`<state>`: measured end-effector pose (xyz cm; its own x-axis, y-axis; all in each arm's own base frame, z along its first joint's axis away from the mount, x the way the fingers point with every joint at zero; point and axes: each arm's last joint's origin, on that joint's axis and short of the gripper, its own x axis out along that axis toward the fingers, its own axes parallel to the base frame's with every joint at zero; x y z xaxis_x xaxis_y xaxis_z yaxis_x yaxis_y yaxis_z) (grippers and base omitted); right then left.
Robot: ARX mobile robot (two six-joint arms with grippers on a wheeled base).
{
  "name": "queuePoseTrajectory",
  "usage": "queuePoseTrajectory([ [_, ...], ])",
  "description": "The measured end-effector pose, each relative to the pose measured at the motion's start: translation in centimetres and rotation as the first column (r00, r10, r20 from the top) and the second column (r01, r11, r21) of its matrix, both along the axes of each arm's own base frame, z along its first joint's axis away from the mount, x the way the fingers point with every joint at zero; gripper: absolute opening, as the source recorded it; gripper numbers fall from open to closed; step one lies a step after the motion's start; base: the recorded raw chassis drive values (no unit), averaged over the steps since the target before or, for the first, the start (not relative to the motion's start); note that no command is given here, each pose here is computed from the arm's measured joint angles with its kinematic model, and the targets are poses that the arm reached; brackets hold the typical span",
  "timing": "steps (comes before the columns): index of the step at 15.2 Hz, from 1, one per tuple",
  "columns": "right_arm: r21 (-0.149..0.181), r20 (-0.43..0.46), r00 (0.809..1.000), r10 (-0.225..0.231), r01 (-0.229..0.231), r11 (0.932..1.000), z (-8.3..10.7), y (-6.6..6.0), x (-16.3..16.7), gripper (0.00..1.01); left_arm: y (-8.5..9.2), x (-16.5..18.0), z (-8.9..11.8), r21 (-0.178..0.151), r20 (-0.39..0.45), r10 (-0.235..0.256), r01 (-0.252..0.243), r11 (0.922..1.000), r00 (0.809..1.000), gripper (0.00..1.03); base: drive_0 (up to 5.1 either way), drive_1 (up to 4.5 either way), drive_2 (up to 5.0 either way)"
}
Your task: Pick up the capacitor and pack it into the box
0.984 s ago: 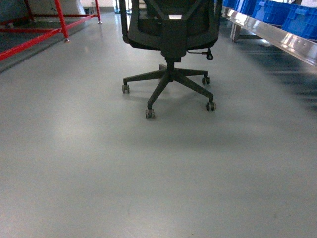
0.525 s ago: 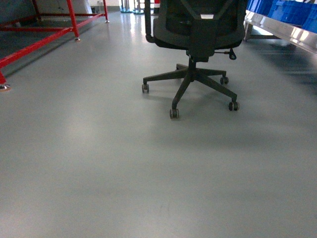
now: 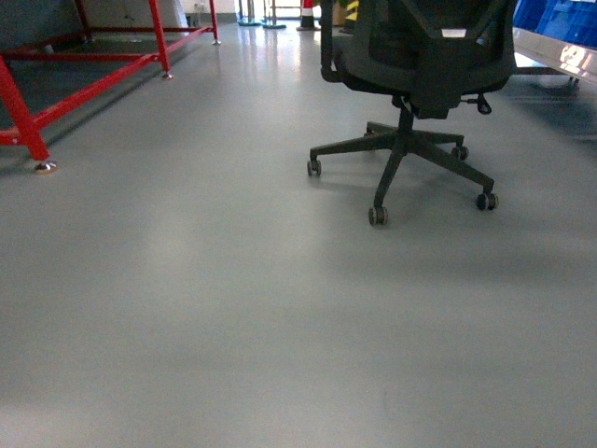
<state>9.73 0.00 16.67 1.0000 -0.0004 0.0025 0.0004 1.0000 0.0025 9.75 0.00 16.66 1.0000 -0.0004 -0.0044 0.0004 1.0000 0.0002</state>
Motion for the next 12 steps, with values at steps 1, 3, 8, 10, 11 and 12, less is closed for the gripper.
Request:
queuePoseTrajectory([
  [1,0.0,0.0,1.0,0.0,0.0,1.0,0.0,0.0,0.0,0.98,0.0,0.0,0.01,0.0,0.001,0.0,0.0,1.0,1.0,0.44,-5.0,2.41,2.4],
  [3,0.0,-0.001,1.0,0.0,0.0,1.0,-0.01,0.0,0.0,0.98,0.0,0.0,0.02,0.0,0.002,0.0,0.0,1.0,1.0,0.44,-5.0,2.41,2.4],
  [8,0.0,-0.002,1.0,0.0,0.0,1.0,-0.02,0.0,0.0,0.98,0.0,0.0,0.01,0.0,0.001,0.001,-0.001,1.0,1.0,0.44,-5.0,2.41,2.4],
  [10,0.0,0.001,1.0,0.0,0.0,1.0,0.01,0.0,0.0,0.98,0.0,0.0,0.0,0.0,0.0,0.001,-0.001,1.0,1.0,0.44,-5.0,2.41,2.4],
  [11,0.0,0.003,1.0,0.0,0.0,1.0,0.03,0.0,0.0,0.98,0.01,0.0,0.0,0.0,0.0,0.002,-0.002,1.0,1.0,0.44,-5.0,2.41,2.4],
  [12,0.0,0.002,1.0,0.0,0.0,1.0,0.02,0.0,0.0,0.98,0.0,0.0,0.0,0.0,0.0,0.001,-0.001,1.0,1.0,0.44,-5.0,2.41,2.4],
])
